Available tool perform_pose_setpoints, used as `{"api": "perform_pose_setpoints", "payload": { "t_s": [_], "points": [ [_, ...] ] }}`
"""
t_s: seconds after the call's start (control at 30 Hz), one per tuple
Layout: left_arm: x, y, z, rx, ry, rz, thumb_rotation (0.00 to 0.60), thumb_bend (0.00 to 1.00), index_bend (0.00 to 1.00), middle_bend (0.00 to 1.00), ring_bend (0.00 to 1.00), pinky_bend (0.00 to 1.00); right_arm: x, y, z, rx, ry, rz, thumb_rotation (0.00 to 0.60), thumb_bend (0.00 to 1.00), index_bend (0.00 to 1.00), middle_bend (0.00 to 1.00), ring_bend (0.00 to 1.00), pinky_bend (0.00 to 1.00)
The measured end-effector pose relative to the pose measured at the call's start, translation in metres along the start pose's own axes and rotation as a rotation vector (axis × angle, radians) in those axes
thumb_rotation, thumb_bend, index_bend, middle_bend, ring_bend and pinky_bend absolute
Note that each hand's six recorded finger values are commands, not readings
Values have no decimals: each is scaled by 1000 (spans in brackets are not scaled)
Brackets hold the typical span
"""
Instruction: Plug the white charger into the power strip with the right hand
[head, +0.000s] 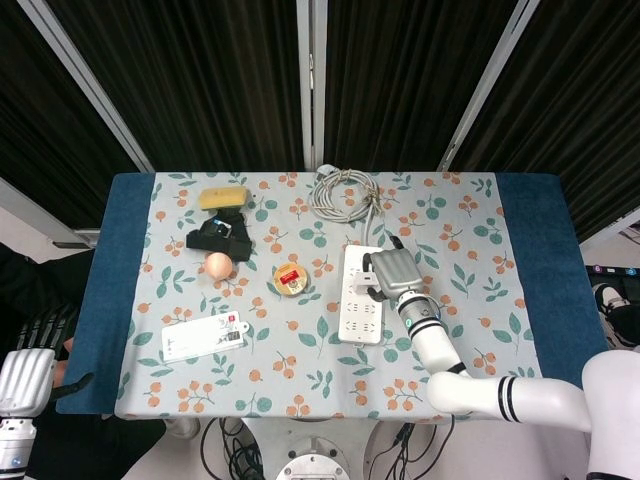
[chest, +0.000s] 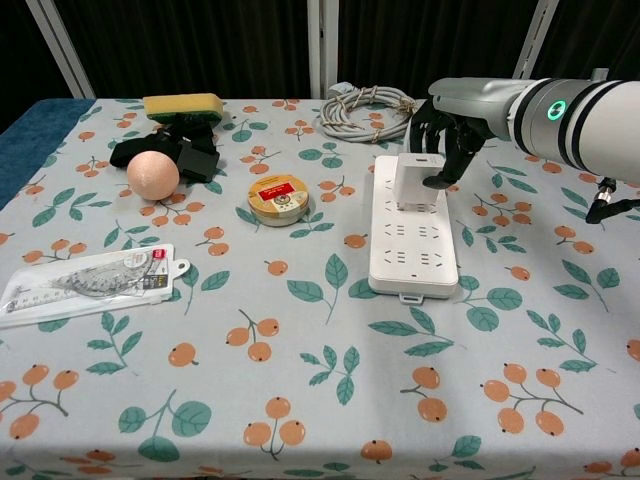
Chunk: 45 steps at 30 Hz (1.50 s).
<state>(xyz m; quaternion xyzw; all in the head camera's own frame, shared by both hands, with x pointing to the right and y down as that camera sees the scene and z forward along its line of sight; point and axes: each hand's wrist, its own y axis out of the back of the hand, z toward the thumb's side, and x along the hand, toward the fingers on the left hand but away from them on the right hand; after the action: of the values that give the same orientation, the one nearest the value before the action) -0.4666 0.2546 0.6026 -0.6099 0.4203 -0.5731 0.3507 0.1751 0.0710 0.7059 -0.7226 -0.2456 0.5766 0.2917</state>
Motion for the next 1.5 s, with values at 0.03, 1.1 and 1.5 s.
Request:
{"api": "perform_pose_setpoints", "payload": {
  "t_s": [0.03,1.1,1.5],
  "points": [
    [0,0,0,0,0,0,600,93,19,18,0,0,0,0,0,1,1,1,600,595,807,642,434,58],
    [-3,-5,-2,-14,2,-2,600,93,19,18,0,0,1,-19,13,85,9,13,600,604,799,640,439,0],
    [-1,-3,0,-11,-6,5,600,92,19,17,0,0,10,-12,6,61,27,24,600,506,307,358,184,0]
  ]
}}
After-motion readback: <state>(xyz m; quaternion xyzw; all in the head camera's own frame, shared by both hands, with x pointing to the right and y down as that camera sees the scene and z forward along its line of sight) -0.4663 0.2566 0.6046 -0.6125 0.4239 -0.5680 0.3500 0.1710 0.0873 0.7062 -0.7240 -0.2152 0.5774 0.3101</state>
